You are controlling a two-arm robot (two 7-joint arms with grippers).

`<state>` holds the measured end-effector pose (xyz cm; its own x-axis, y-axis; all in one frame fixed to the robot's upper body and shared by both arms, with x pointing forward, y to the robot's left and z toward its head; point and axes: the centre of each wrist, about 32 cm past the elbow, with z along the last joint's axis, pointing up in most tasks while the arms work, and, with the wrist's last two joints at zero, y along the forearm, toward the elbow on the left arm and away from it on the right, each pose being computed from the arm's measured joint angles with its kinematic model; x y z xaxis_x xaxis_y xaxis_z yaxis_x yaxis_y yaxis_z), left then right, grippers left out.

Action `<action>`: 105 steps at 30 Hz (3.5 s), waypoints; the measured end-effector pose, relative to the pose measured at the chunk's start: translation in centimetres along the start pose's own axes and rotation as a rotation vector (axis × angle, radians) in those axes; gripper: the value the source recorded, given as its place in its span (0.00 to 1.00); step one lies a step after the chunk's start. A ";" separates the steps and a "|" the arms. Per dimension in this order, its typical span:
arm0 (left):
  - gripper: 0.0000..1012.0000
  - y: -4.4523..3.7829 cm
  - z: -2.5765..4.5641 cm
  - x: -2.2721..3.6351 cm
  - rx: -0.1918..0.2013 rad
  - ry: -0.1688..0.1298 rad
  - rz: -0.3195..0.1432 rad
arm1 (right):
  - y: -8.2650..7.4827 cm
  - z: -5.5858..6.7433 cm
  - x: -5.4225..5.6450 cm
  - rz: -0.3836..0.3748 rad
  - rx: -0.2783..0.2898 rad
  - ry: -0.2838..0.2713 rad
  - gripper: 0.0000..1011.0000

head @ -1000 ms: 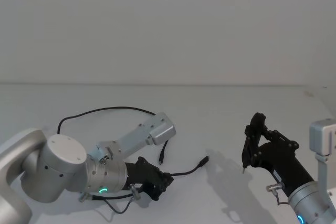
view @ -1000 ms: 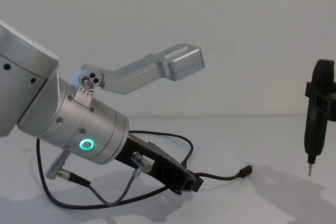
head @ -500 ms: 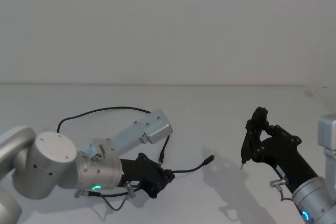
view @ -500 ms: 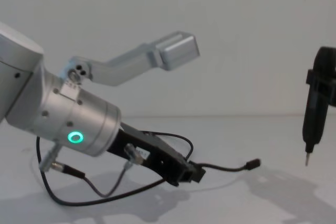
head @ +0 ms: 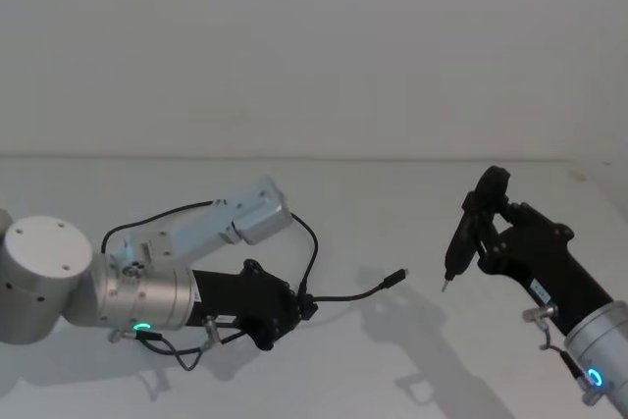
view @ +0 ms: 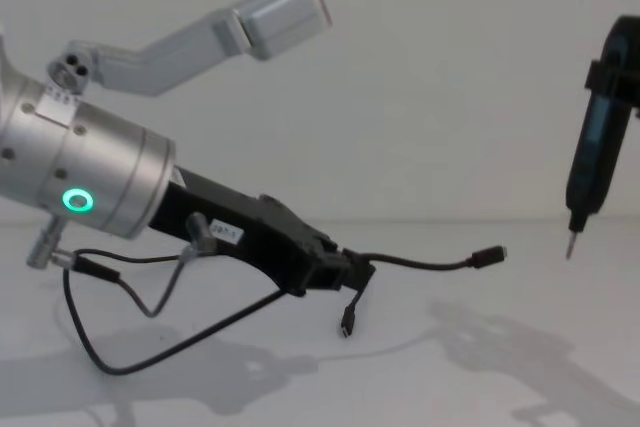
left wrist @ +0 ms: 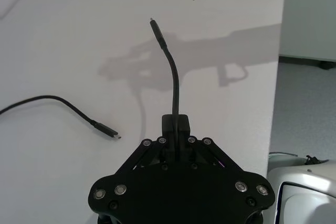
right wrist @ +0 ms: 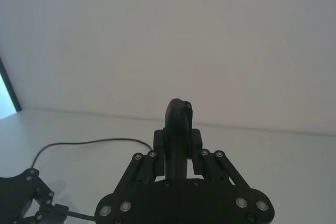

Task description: Pick up the data cable with the one hand.

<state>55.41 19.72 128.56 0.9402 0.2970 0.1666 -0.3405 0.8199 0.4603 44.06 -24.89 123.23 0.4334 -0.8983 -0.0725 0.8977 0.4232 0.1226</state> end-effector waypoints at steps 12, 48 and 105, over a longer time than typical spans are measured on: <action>0.04 1.38 0.33 0.59 -0.027 -0.031 -0.024 | 0.7 1.8 0.6 0.041 0.028 0.009 0.28; 0.04 2.18 0.53 0.90 -0.041 -0.050 -0.037 | 3.4 1.4 1.2 0.067 0.023 0.027 0.28; 0.04 2.21 0.51 0.91 -0.041 -0.050 -0.038 | 3.2 1.2 1.0 0.095 0.007 0.100 0.28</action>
<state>55.51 21.55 130.18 0.9508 0.2414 0.1941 -0.3037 0.8496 0.4313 47.29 -24.55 124.72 0.5225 -0.8378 -0.1582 0.8518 0.5047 0.1404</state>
